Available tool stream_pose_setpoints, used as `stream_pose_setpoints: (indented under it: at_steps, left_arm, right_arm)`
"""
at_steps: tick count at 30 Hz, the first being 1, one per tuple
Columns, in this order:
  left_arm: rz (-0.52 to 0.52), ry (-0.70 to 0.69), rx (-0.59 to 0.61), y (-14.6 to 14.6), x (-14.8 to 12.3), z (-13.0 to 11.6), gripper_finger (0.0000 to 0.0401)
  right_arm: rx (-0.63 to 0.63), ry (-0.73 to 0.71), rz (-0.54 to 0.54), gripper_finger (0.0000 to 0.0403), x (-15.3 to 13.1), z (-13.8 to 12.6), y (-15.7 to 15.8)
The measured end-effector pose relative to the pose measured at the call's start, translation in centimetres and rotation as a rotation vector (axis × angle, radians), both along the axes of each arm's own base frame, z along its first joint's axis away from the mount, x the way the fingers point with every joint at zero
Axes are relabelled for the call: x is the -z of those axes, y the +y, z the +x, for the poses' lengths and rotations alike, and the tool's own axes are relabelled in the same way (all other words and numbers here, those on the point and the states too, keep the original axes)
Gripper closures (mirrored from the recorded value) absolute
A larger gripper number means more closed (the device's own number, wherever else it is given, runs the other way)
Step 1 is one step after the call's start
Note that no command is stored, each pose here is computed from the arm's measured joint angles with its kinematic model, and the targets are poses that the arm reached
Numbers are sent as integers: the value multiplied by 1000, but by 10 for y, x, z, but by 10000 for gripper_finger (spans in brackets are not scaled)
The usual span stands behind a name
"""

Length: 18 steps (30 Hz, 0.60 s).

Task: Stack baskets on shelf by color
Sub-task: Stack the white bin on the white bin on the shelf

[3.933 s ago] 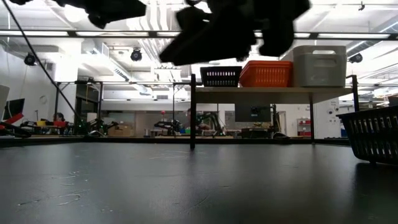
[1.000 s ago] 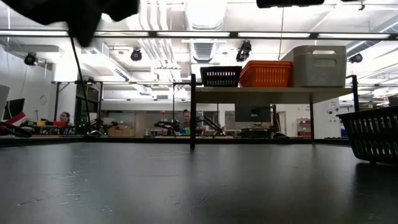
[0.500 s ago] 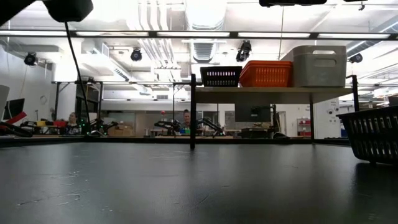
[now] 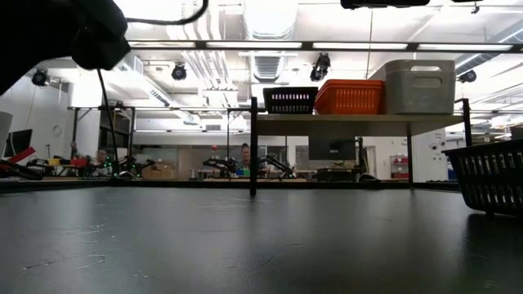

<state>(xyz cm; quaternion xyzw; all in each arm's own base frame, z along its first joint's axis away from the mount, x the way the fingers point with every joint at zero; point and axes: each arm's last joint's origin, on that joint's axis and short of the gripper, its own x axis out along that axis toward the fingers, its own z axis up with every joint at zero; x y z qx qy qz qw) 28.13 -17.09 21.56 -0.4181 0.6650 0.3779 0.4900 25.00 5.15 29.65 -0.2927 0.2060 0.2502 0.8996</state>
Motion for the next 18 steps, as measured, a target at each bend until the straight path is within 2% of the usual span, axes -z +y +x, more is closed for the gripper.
stream_pose_setpoints:
  at_steps: [9, 13, 18]
  left_arm:
    - [-30, -26, 110, -2, 3, 5, 391]
    - [-52, -178, 287, -6, -5, 16, 396]
    - [39, -359, 412, -1, -7, 32, 400]
  right_arm:
    - [0, 0, 0, 360, 0, 0, 0]
    - [0, 0, 0, 360, 0, 0, 0]
    - [0, 0, 0, 360, 0, 0, 0]
